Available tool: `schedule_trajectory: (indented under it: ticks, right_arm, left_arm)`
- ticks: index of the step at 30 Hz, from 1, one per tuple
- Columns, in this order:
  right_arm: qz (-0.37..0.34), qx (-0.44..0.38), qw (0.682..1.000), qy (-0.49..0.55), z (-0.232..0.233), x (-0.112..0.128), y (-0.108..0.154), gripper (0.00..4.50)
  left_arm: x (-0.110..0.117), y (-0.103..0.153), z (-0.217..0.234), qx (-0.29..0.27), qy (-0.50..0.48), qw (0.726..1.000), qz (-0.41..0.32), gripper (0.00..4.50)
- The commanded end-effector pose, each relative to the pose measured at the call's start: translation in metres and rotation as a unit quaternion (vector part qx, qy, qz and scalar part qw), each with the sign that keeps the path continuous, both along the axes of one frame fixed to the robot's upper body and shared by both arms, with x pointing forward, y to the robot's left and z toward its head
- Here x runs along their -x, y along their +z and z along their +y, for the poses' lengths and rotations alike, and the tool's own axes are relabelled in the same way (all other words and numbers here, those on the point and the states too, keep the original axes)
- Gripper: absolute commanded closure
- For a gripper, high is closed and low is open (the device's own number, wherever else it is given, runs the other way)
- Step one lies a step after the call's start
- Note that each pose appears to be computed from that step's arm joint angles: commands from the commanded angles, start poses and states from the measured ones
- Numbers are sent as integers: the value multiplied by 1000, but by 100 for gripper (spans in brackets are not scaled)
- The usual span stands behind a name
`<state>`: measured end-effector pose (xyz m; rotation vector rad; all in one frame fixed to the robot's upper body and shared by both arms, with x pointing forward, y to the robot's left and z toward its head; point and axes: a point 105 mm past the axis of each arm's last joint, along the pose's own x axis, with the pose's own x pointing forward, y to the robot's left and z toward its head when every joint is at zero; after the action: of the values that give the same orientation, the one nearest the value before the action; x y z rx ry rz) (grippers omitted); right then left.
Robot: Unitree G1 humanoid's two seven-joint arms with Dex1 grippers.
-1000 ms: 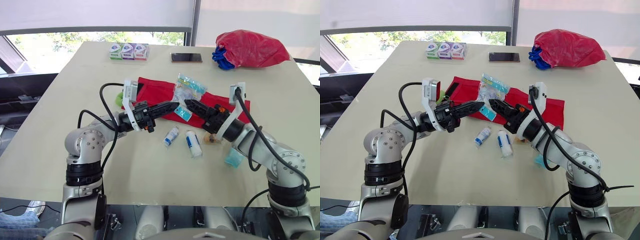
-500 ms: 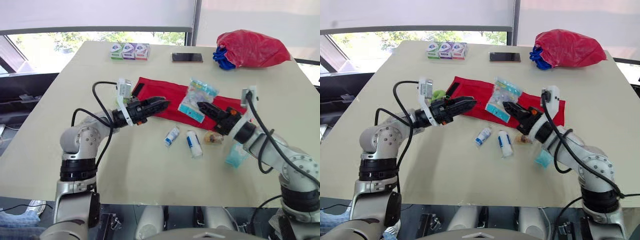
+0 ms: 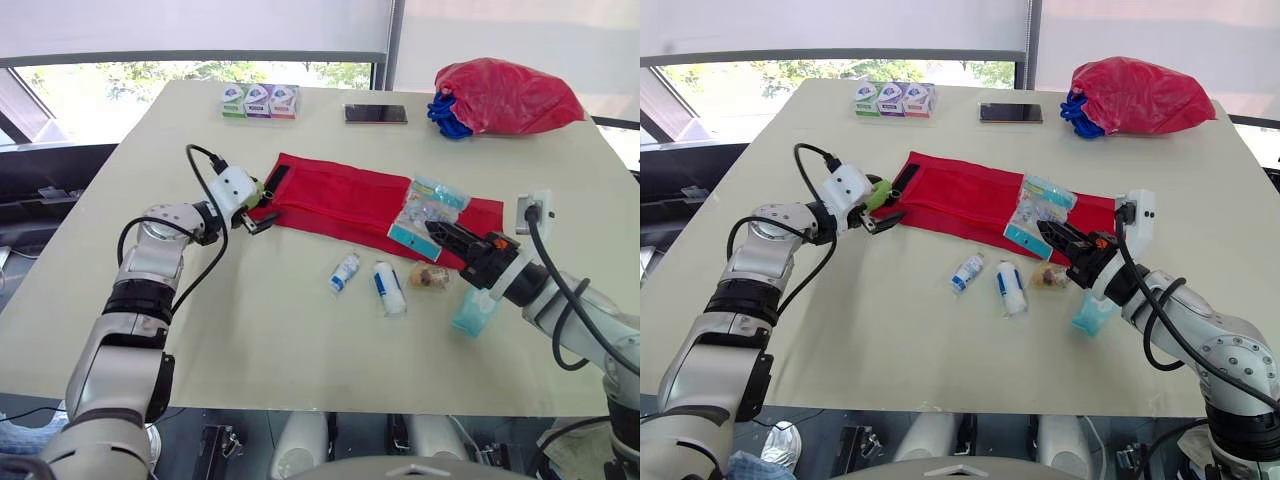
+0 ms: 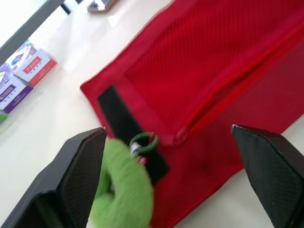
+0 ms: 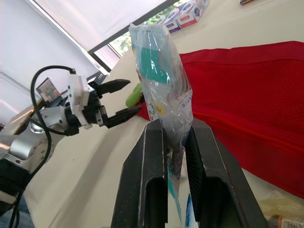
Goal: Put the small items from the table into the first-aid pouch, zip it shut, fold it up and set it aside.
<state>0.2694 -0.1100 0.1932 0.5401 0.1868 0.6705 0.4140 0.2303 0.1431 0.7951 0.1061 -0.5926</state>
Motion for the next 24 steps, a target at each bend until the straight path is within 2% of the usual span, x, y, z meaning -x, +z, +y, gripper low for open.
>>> schedule_trajectory:
  ticks: [1, 17, 18, 19, 23, 24]
  right_arm:
    - [-29, -7, 1000, 7, 4, 4, 12, 448]
    - [-35, -9, 999, -1, 6, 3, 12, 448]
    - [-36, -8, 999, -1, 6, 2, 12, 448]
    - [-37, -8, 999, -1, 6, 2, 12, 448]
    - [-38, -9, 999, -3, 7, 2, 12, 448]
    - [-38, -10, 999, -4, 8, 2, 11, 448]
  left_arm:
    - [-10, 12, -6, -29, -7, 999, -43, 3]
    - [-34, 12, -33, -34, 9, 998, -59, 3]
    - [-35, 12, -35, -26, 9, 998, -56, 54]
    - [-35, 12, -36, -21, 9, 998, -53, 69]
    - [-32, 5, -41, -24, -10, 999, -36, 246]
    - [-31, 2, -42, -25, -15, 999, -29, 246]
